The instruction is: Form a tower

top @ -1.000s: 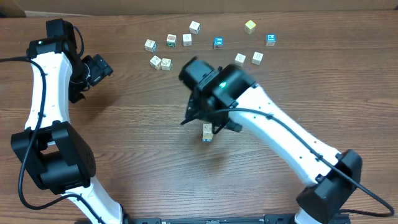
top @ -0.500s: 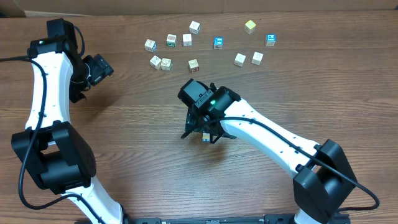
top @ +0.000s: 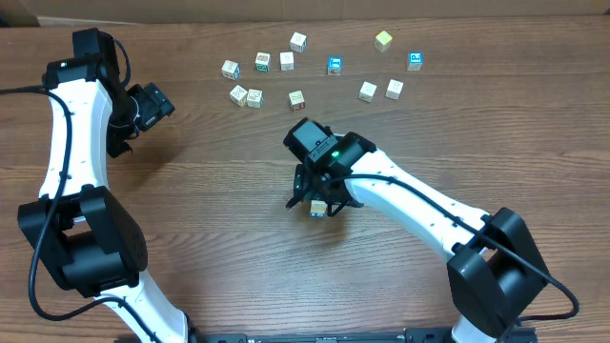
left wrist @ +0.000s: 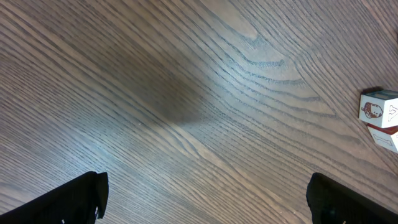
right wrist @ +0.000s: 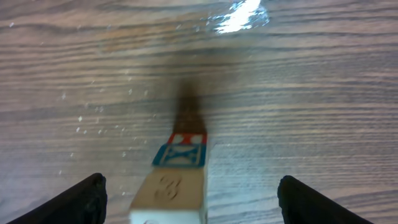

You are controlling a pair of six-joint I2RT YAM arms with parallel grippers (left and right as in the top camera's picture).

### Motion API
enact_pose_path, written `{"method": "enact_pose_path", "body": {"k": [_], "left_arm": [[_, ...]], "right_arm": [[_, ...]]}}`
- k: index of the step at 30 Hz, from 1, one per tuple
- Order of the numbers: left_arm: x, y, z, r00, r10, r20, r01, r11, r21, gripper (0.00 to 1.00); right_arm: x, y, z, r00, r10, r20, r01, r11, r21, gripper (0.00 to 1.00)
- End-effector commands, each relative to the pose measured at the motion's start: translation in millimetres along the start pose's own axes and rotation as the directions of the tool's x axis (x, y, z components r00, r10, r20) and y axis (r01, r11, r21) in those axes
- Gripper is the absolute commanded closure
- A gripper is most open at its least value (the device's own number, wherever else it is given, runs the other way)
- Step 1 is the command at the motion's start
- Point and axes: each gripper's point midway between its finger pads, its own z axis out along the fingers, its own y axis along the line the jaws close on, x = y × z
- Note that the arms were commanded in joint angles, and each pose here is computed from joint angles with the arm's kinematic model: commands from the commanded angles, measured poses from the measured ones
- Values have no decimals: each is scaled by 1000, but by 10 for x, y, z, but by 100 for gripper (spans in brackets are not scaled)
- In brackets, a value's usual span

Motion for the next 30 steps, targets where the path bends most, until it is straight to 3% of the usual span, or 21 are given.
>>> {"method": "enact_pose_path", "body": {"k": [1, 18, 30], "left_arm": [[-42, -63, -137, 999, 20, 35, -20, 1000, 21, 0], [-42, -63, -137, 999, 20, 35, -20, 1000, 21, 0], [-41, -63, -137, 999, 20, 35, -20, 1000, 21, 1]], "right_arm": [[27, -19, 112, 1000, -7, -19, 8, 1000, 20, 16], [175, 5, 501, 994, -16, -104, 22, 998, 59, 24], [223, 95, 551, 995, -49, -88, 54, 997, 60, 32]]}}
